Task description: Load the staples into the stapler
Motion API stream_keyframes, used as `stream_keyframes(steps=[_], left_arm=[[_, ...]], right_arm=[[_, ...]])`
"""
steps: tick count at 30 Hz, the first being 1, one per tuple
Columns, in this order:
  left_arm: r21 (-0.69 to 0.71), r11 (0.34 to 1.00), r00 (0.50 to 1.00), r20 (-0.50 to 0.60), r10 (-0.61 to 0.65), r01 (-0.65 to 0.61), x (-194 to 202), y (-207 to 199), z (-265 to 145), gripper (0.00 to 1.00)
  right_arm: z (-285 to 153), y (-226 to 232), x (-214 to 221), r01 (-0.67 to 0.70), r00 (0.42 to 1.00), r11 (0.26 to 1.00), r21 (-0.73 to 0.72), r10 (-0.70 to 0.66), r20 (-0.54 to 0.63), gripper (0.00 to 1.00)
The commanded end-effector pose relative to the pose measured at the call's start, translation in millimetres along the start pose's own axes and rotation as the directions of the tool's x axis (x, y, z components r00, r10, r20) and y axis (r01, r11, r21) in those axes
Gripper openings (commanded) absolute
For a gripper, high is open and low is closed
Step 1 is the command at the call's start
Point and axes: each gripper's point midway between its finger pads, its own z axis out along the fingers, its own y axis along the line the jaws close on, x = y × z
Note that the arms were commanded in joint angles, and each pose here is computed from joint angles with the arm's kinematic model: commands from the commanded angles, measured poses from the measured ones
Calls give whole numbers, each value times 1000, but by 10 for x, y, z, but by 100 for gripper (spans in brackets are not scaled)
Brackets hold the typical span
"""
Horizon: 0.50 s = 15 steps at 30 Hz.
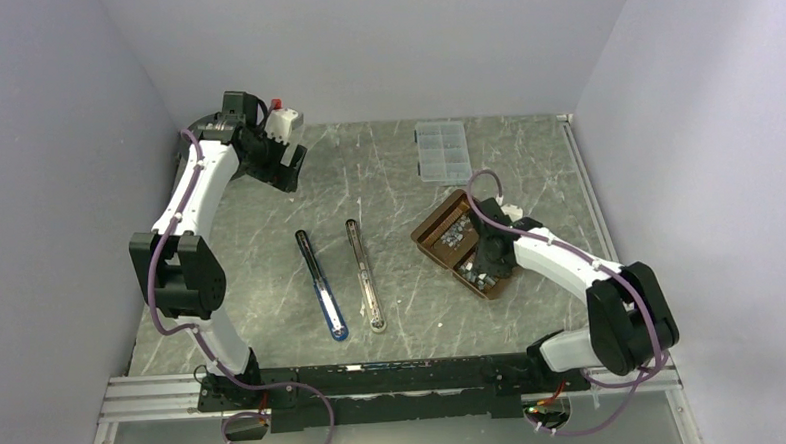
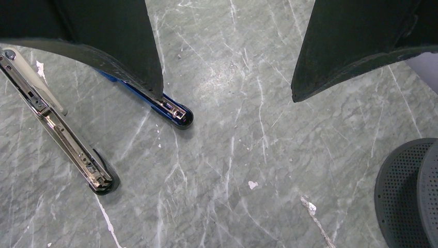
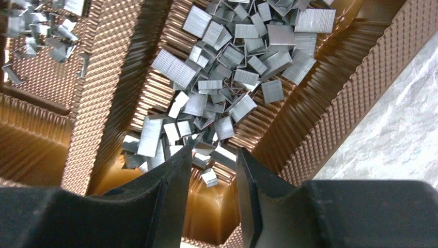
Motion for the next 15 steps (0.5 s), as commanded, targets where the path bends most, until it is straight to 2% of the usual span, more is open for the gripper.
stream_keyframes(steps=[1,6,15], left_arm=[[-20,1000,999,44,21,-20,-87,13,-179,99],[-20,1000,999,44,19,-19,-100,18,-183,100],[-20,1000,999,51,18,-17,-141,20,-207,99]], right_arm=[[105,5,-67,-17,999,1000,-10,18,34,42],[192,21,15,-20,1000,1000,-19,20,9,41],[242,13,58,-27,1000,999,-22,27,2,20]])
